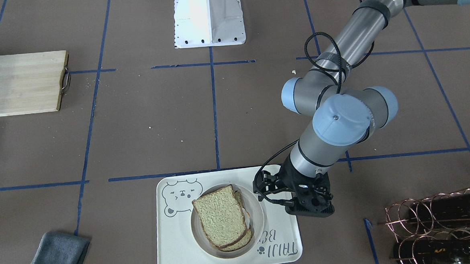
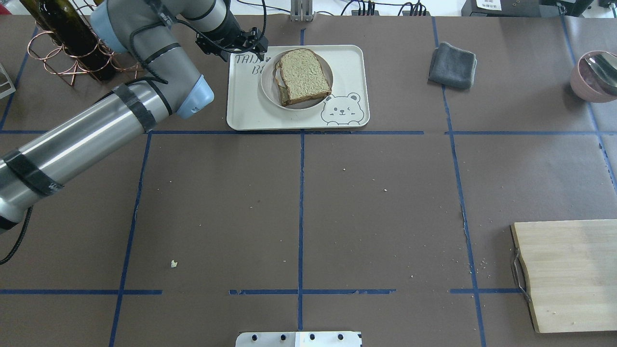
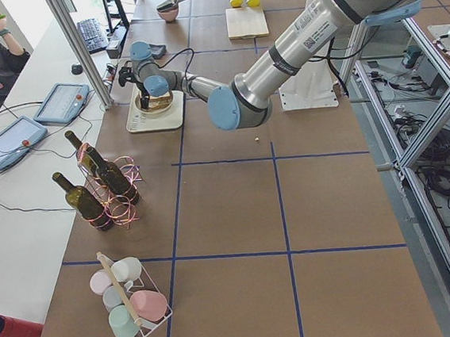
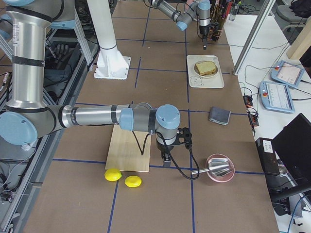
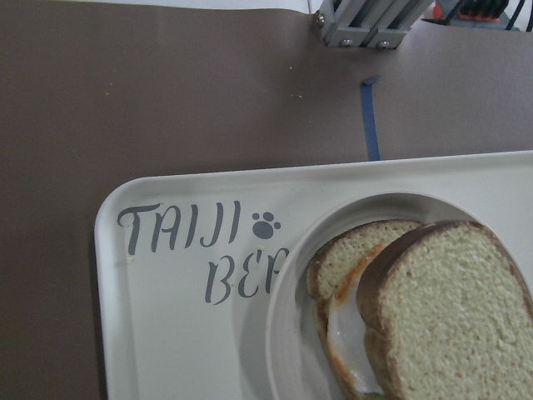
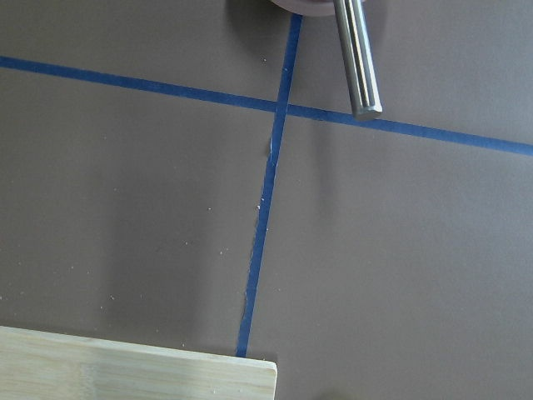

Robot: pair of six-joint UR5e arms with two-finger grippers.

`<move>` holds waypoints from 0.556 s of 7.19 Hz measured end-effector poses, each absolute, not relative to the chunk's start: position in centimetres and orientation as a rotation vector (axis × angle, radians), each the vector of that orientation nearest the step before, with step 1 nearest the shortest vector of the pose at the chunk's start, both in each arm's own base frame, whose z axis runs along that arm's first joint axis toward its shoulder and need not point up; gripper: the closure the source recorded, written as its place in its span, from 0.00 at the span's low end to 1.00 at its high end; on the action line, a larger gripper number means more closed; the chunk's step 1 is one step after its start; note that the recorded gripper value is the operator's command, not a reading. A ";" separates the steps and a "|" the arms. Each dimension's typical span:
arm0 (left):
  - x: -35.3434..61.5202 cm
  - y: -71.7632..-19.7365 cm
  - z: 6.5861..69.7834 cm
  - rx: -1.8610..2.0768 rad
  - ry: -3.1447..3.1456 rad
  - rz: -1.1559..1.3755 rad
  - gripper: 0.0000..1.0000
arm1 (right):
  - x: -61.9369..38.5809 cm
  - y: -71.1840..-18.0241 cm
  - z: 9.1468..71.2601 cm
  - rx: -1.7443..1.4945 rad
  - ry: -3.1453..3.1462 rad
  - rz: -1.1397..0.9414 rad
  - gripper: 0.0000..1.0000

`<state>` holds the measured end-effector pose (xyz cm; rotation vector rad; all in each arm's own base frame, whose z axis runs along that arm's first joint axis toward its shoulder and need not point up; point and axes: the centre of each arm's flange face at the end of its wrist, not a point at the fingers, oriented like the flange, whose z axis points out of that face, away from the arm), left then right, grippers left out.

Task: Make sandwich and place on tray
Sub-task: 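Open the left gripper and withdraw it from the plate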

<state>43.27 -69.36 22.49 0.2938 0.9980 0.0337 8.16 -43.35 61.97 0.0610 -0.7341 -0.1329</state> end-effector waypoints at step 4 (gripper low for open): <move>27.4 -61.6 25.6 0.370 0.831 0.204 0.00 | 7.8 -43.6 61.7 0.060 -0.739 -0.130 0.00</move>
